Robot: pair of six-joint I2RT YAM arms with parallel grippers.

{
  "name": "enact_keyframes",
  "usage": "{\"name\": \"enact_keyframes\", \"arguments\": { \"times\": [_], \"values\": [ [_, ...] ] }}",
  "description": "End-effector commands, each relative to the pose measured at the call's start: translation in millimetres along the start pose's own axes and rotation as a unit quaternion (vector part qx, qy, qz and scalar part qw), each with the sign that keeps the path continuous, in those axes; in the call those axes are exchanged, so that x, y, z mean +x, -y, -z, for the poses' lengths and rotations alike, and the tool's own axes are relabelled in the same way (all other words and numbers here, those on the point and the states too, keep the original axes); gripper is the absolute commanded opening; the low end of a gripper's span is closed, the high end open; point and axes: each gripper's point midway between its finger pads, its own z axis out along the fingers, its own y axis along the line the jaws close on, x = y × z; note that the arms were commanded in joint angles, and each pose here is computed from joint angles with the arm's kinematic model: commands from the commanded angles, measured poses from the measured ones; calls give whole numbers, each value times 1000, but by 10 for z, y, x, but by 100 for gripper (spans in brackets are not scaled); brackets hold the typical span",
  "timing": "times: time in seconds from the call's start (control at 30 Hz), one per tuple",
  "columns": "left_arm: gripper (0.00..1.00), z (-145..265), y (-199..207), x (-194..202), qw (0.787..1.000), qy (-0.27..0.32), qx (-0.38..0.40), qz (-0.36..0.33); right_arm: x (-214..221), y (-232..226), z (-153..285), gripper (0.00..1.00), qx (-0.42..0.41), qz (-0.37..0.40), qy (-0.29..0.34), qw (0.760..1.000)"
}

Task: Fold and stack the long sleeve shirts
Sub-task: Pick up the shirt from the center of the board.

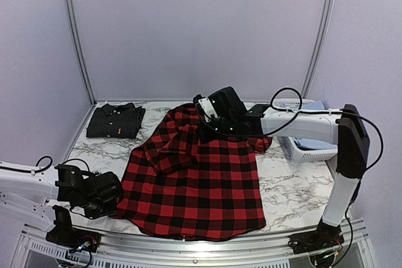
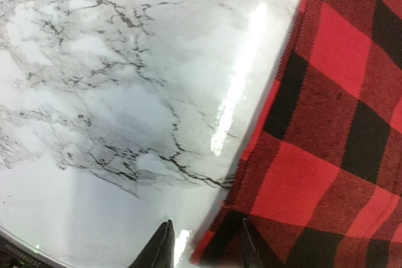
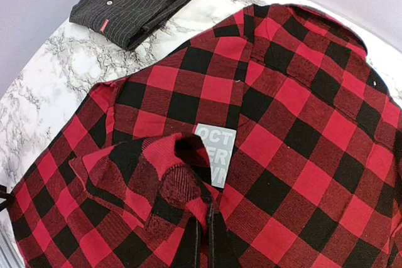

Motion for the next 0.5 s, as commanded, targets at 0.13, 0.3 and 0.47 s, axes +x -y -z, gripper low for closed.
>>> {"name": "enact_keyframes", "arguments": {
  "times": [0.13,0.3,0.47],
  "values": [
    [31,-152,-117,111,1000,-11,-5,9,-375,-38,266,0,-3,5,44,999],
    [23,-76,122,145,998,-26,60,4,-466,-43,321,0,1,8,52,999],
    [8,114,372,152,992,-42,116,-15,-627,17,387,0,25,18,68,997]
  ]
}}
